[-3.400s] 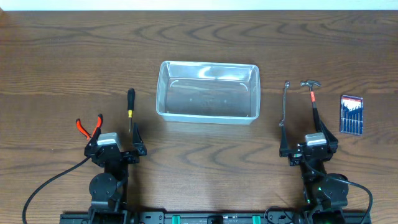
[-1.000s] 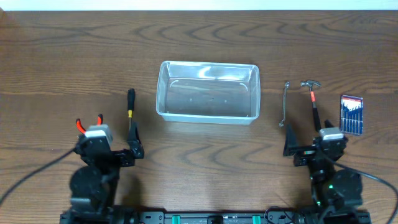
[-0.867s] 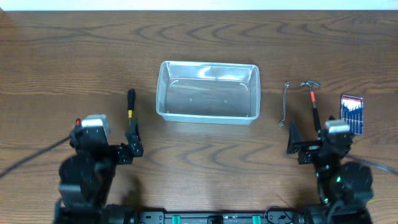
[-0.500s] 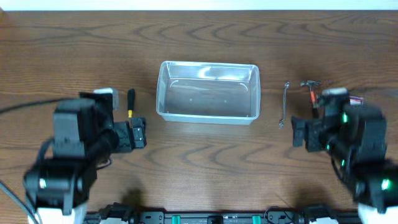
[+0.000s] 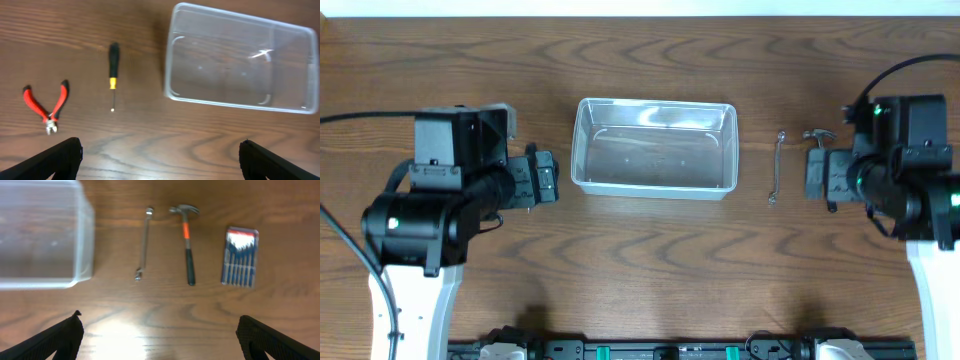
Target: Pack container
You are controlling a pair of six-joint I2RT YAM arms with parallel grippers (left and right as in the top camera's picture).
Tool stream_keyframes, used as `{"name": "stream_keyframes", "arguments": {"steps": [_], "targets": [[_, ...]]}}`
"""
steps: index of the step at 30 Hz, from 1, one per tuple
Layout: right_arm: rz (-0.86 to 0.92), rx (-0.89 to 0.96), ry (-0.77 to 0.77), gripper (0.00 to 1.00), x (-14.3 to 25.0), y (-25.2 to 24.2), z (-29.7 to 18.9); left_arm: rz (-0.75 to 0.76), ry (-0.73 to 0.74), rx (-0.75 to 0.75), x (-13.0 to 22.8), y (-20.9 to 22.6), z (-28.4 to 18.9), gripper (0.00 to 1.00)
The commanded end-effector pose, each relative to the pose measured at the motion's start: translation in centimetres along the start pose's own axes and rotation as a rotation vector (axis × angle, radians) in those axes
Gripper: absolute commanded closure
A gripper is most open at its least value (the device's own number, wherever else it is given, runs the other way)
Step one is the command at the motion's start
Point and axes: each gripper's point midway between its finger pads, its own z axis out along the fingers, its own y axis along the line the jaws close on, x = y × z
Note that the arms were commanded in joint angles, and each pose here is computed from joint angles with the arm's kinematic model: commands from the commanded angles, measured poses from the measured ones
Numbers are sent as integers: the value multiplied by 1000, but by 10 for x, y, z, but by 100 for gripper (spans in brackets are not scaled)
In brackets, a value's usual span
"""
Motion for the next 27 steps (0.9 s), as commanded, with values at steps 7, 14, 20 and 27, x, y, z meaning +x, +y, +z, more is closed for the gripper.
{"name": "stream_keyframes", "arguments": {"steps": [7,14,20,27], "targets": [[78,37,226,1,-16,-29,87,-17,65,-165,-4,29,22,2],[-22,45,289,1,-25,-43,160,-17,76,-167,-4,30,24,2],[-81,27,381,1,-10,-56,208,-17,74,-166,-4,29,24,2],[-123,9,462,3,9,-65,248,-18,75,-166,-4,29,24,2]]}}
